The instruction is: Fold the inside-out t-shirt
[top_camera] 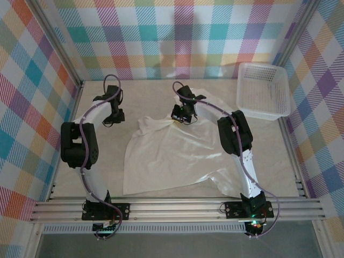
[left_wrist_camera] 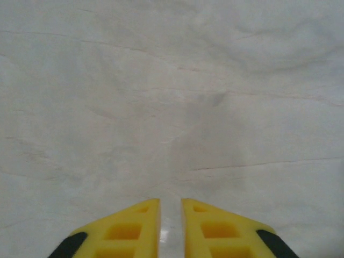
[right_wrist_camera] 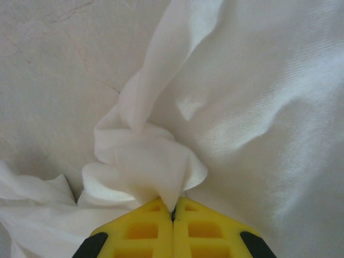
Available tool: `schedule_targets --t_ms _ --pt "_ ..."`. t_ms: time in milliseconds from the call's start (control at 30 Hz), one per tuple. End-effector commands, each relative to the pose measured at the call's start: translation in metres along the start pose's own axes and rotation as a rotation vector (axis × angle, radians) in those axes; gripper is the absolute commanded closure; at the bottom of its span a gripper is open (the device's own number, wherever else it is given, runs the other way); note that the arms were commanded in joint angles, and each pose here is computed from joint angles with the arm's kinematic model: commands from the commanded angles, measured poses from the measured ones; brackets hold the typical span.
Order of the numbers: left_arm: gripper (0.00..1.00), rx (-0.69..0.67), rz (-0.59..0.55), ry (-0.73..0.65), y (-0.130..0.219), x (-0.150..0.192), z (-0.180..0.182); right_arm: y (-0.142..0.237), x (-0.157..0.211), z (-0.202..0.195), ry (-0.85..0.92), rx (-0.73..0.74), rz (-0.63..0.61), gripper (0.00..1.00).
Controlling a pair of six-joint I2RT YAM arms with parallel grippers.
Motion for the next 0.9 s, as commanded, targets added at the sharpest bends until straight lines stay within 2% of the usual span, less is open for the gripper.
schedule_targets --t_ms 0,67,100,167,233,300,467,667,700,867 --pt "0.74 0.340 -0.088 0.104 0.029 -0.006 -0.051 0.023 -0.003 0.013 0.002 -0.043 -0.020 1.00" --pt "0.64 0.427 -0.076 0.120 0.034 -0.004 -0.077 0.022 -0.002 0.014 0.001 -0.047 -0.018 1.00" --pt "0.56 0.441 -0.051 0.115 0.033 -0.002 -0.088 0.022 -0.002 0.014 0.000 -0.048 -0.016 1.00" --pt "0.47 0.419 -0.024 0.108 0.027 -0.001 -0.099 0.022 -0.001 0.015 0.000 -0.055 -0.011 1.00" --pt "0.42 0.392 -0.003 0.126 0.015 -0.003 -0.100 0.022 -0.001 0.017 0.002 -0.062 -0.004 1.00" --pt "0.42 0.362 0.019 0.127 0.002 -0.006 -0.100 0.023 0.000 0.018 0.007 -0.067 0.001 1.00" --pt "0.62 0.402 0.063 0.156 -0.023 -0.011 -0.103 0.024 0.000 0.019 0.010 -0.070 0.002 1.00" --pt "0.92 0.404 0.073 0.220 -0.032 -0.011 -0.084 0.024 -0.001 0.017 0.004 -0.057 -0.007 1.00" --pt "1.00 0.406 0.068 0.228 -0.031 -0.013 -0.080 0.025 -0.001 0.017 0.004 -0.058 -0.011 1.00" --pt "1.00 0.442 -0.047 0.320 0.003 -0.035 -0.043 0.033 -0.001 0.020 0.010 -0.068 -0.020 1.00"
Point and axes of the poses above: each hand's point on the last joint's axis, 136 mm out from that joint toward the fingers, its own y axis back along the fingers, its own z axis along the line the jaws close on, x = y × z, the point moved 4 cm from there along y, back along the fingers, and after that the axes turned 14 degrees about -y, right-handed, at the moved point
